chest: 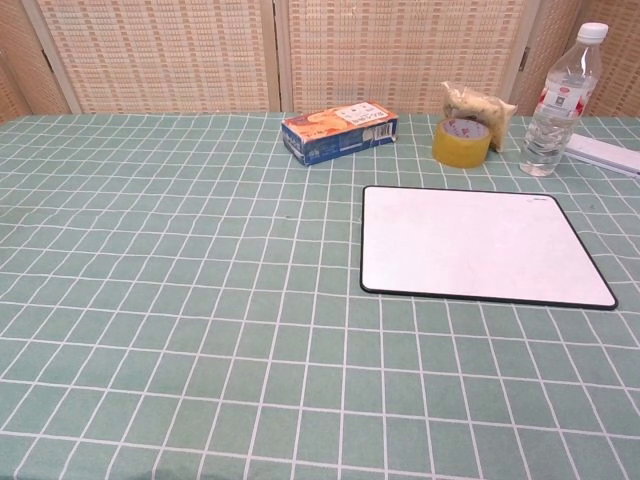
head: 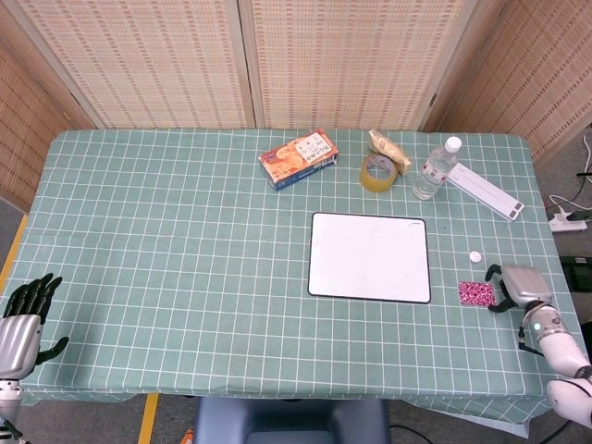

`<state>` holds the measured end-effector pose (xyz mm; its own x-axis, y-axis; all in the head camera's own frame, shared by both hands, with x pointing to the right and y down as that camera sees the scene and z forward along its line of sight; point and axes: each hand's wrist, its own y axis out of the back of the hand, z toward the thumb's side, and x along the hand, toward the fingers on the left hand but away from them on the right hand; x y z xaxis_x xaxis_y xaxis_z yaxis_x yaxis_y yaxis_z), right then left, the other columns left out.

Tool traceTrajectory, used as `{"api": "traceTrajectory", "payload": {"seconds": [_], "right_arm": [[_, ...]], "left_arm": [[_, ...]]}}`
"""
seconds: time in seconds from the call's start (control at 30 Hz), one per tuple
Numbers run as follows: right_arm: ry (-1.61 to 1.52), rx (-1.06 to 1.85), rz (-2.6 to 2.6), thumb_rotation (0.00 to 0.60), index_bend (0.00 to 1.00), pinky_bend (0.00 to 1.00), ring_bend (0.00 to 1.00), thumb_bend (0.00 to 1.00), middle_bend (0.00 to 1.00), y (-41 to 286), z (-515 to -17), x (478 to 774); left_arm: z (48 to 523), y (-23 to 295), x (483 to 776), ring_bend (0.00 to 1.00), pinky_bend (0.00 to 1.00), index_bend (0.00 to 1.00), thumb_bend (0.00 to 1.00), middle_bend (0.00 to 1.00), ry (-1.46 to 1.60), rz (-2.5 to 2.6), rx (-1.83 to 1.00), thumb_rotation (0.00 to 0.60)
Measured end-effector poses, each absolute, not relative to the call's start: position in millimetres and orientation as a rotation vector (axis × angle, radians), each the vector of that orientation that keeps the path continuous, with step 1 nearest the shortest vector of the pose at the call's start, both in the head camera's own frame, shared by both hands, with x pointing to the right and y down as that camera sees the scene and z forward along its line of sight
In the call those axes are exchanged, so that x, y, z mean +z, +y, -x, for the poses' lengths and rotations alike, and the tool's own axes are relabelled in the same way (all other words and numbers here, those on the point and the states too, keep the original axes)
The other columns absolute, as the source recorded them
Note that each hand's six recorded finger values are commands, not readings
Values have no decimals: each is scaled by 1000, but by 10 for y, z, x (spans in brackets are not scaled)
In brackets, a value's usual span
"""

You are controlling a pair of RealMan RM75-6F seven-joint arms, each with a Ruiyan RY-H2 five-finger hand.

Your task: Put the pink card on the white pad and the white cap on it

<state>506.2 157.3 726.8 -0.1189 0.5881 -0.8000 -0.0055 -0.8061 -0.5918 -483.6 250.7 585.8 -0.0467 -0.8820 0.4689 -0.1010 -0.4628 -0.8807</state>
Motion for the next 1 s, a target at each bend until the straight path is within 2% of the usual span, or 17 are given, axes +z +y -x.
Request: {"api": "traceTrajectory", "payload": {"seconds": [0.4, 0.63, 1.0], "right_arm": [[-624, 2002, 1755, 600, 411, 600, 696, 0, 844, 1565, -5053, 7309], [-624, 2006, 1757, 600, 488, 600, 710, 0, 857, 1548, -5041, 7321], [-659, 2007, 1760, 600, 516, 600, 714, 0, 863, 1536, -5064, 7280]], "left_arm": [[4841, 2507, 5860, 0, 0, 0, 169, 0, 1063, 1603, -1574, 600], [4838, 2508, 5864, 0, 0, 0, 169, 0, 1068, 1615, -1571, 600], [4836, 2509, 5871, 0, 0, 0, 169, 0, 1068, 1631, -1565, 600]]}}
